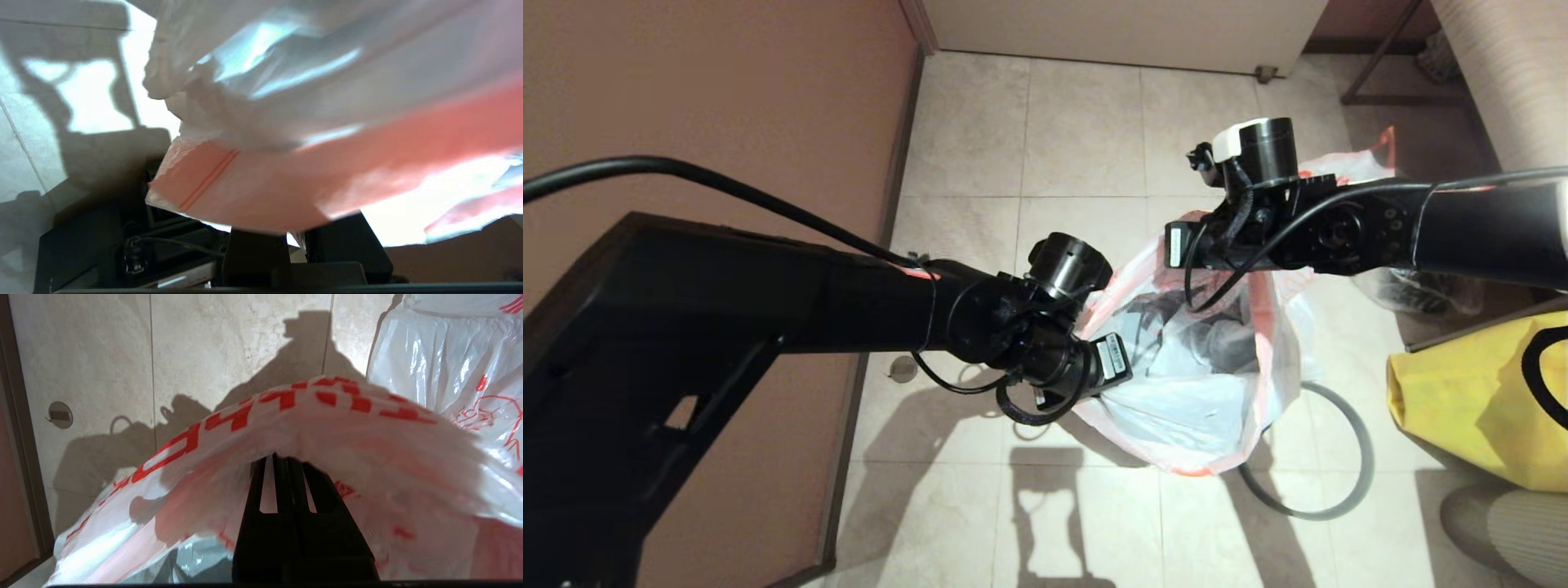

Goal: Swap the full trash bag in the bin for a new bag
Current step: Put the new garbage bag on the trash can

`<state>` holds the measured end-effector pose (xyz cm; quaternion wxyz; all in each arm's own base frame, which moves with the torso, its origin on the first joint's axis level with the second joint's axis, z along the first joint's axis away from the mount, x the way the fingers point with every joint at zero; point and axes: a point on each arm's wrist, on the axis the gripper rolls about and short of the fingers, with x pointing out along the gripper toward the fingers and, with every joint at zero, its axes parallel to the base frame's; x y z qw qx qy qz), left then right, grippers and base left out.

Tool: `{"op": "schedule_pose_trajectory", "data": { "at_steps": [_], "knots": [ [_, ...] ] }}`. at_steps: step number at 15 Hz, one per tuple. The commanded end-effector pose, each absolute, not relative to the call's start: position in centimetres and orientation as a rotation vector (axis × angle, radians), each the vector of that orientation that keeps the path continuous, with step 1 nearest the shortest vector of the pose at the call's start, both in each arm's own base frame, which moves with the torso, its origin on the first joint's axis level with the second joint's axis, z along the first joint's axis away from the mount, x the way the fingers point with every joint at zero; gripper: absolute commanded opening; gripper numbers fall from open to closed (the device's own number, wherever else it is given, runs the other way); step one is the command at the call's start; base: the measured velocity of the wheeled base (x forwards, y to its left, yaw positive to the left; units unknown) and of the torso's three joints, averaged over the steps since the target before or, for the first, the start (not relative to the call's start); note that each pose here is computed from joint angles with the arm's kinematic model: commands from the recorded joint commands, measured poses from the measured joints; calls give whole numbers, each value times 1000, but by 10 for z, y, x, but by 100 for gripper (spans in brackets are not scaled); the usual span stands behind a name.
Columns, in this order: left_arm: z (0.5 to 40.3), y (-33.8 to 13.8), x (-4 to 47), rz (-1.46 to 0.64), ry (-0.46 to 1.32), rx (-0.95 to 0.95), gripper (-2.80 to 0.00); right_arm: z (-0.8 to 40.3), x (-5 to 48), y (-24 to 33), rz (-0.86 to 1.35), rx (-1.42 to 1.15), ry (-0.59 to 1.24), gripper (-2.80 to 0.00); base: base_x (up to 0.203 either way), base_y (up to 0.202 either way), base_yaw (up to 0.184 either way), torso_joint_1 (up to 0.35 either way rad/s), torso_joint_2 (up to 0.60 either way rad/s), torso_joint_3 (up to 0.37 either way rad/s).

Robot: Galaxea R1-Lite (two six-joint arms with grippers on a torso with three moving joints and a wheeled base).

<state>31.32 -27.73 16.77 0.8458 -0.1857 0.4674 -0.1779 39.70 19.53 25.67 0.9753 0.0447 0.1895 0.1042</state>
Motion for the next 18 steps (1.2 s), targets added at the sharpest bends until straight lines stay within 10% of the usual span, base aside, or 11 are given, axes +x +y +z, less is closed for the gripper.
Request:
{"op": "schedule_pose_trajectory", "data": {
  "at_steps": [1,18],
  "knots": [
    [178,-277,304,-394,975,-397,-280,254,403,193,200,87,377,-280,0,0,0,0,0,0],
    [162,-259,344,-211,695,-410,-280,287,373,177,300,100,429,-280,0,0,0,0,0,0]
  ]
}}
